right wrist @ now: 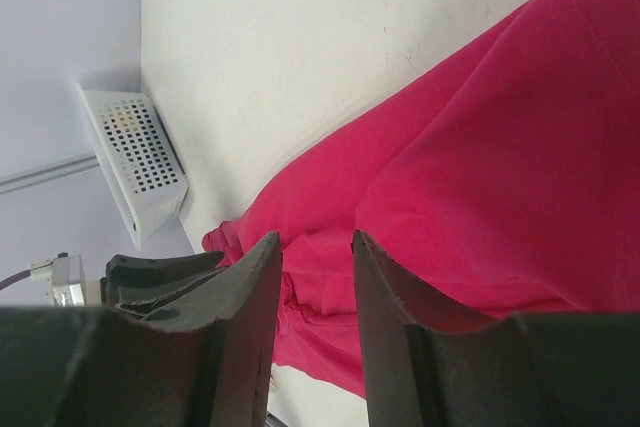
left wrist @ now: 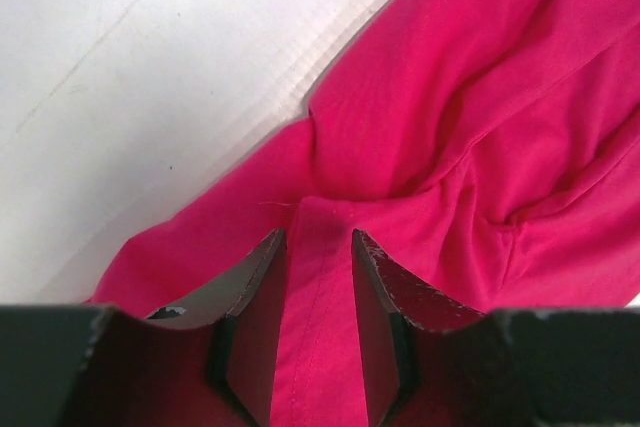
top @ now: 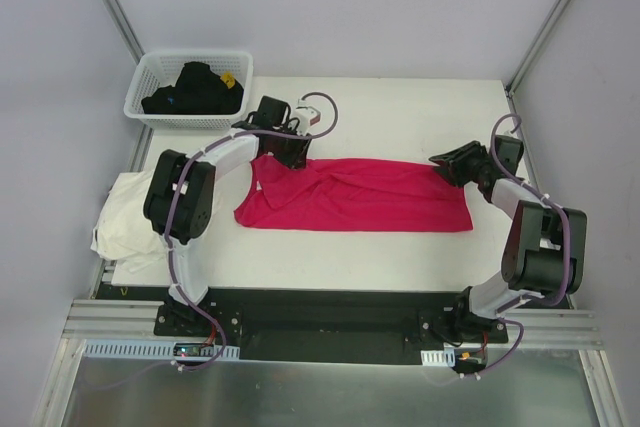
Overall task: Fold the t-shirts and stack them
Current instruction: Fold the other side of the tshirt into a rectangle
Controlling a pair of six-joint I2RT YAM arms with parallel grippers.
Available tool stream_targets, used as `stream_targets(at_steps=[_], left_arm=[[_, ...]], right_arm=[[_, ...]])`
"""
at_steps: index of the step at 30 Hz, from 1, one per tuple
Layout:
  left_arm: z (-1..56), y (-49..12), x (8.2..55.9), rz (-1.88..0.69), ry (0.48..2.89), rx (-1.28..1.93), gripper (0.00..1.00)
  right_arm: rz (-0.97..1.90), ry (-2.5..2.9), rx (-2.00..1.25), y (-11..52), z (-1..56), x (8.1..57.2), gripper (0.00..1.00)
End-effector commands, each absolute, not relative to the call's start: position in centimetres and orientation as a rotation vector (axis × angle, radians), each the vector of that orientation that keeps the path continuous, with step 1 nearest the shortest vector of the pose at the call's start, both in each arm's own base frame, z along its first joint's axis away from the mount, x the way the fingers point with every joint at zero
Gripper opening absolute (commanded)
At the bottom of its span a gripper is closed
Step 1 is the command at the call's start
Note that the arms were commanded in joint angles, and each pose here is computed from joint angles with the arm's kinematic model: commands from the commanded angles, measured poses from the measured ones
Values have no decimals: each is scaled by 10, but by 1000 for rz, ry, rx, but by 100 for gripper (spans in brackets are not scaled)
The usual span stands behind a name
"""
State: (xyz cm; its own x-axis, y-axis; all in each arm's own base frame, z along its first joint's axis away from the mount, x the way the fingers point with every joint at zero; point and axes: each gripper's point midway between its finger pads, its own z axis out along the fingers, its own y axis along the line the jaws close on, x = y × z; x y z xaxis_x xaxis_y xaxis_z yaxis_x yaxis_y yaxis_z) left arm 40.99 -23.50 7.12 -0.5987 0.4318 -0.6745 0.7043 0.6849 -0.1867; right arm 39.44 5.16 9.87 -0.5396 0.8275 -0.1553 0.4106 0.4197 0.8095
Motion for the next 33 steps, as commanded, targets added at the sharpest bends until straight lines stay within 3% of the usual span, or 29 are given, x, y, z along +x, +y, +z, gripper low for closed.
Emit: stream_targets(at_steps=[1,18,21,24,29,33], left_arm=[[75,-233,415,-607,2300,899,32],[67,-240,412,-677,2352,895,30],[65,-241,413,-681,2360,891,25],[66,-241,412,-689,2365,889,12],[65,-241,411,-688,2371,887,0],[65,-240,411,-684,2381,876,0]], right_arm=[[1013,2075,988,47,119,397,37],[1011,2078,1007,41,113,395,36],[1006,2077,1009,40,112,395,36],[1007,2080,1019,39,110,394,36],[1006,2075,1022,37,110,394,36],[1008,2075,1024,37,109,394,35]])
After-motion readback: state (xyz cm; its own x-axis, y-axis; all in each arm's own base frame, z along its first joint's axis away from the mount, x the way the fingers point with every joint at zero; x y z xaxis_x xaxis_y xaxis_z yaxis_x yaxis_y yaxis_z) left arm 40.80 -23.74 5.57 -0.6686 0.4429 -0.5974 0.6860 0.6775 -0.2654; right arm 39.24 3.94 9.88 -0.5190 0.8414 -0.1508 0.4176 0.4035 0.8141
